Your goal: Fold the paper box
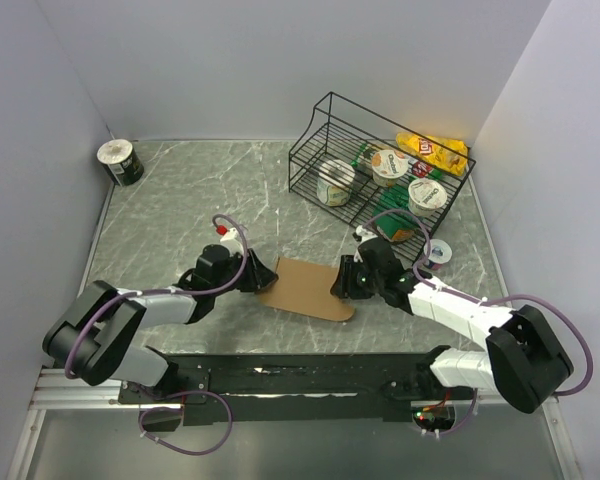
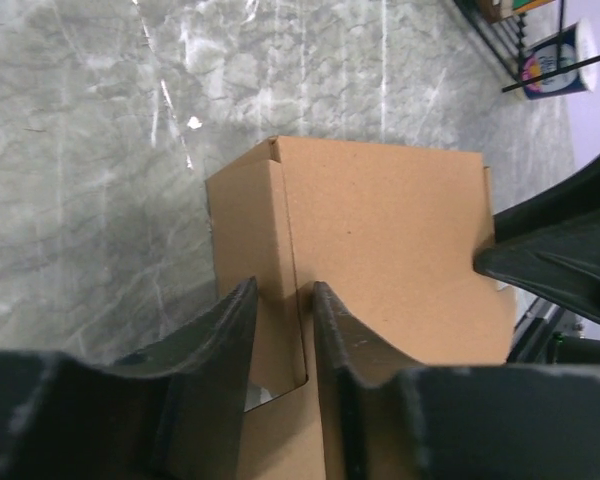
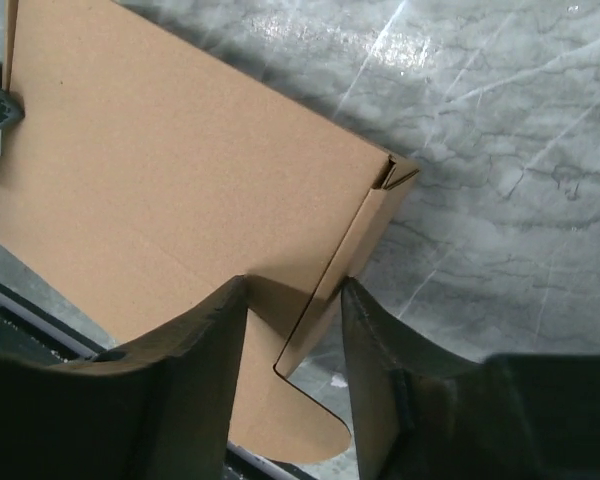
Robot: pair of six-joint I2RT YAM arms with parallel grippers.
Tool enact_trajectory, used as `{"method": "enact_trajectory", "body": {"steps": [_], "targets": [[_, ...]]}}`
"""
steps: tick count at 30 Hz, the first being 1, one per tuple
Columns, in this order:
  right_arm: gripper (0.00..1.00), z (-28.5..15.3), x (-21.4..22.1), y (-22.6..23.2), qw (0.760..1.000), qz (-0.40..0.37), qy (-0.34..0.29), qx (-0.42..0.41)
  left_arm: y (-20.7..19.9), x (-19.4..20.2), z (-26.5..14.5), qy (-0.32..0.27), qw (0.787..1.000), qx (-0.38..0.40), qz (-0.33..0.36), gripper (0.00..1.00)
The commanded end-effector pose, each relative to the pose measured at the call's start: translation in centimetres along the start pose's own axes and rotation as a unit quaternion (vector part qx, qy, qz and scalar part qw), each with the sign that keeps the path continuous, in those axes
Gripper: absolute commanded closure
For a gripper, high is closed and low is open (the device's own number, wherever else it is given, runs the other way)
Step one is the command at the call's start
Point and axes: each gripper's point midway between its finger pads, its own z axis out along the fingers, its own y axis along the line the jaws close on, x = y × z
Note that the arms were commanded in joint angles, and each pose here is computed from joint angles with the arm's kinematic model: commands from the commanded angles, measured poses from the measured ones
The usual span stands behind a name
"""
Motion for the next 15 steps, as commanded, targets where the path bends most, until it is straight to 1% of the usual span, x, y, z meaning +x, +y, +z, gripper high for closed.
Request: {"method": "enact_trajectory", "body": {"steps": [1,5,7,8,9,10,11,12,13,14,15], "targets": [[0.58,1.0,0.3,-1.3,1.0,0.004,-0.007,0.022,2.2,2.2,-0.2,0.02,0.999,-0.032,-0.009,0.7],[0.61,1.2,0.6,-2.1,0.999,-0.005,-0.006,0.037,2.6,2.5,-0.2,0.02,0.999,-0.034,-0.006,0.7],[0.61,1.0,0.2,-2.2,0.999,-0.01,-0.011,0.043,2.4,2.4,-0.2,0.02,0.999,-0.03,-0.005,0.69],[0.6,0.8,-0.2,-2.5,0.998,-0.019,-0.018,0.054,2.2,2.1,-0.1,0.017,0.999,-0.028,-0.003,0.68],[0.54,0.3,-0.8,-2.4,0.998,-0.024,-0.022,0.06,2.0,1.7,-0.2,0.011,1.0,-0.029,-0.002,0.64],[0.44,-0.4,-1.5,-2.2,0.997,-0.032,-0.034,0.062,1.8,1.3,-0.3,0.006,1.0,-0.029,0.0,0.61],[0.26,-1.0,-2.5,-2.8,0.994,-0.049,-0.05,0.081,1.5,0.4,-0.2,-0.005,1.0,-0.029,0.006,0.58],[0.18,-1.6,-3.6,-2.4,0.993,-0.061,-0.065,0.082,1.1,-0.3,-0.6,-0.013,0.999,-0.031,0.01,0.44],[0.13,-2.6,-4.4,-2.1,0.991,-0.074,-0.081,0.079,1.1,-1.0,-0.8,-0.024,0.999,-0.038,0.018,0.35],[0.06,-3.1,-5.0,-1.9,0.987,-0.107,-0.09,0.075,0.2,-2.5,-1.0,-0.043,0.998,-0.032,0.026,0.27],[0.02,-3.6,-5.8,-0.8,0.986,-0.125,-0.1,0.055,0.3,-2.6,-1.2,-0.042,0.998,-0.04,0.03,0.12]]}}
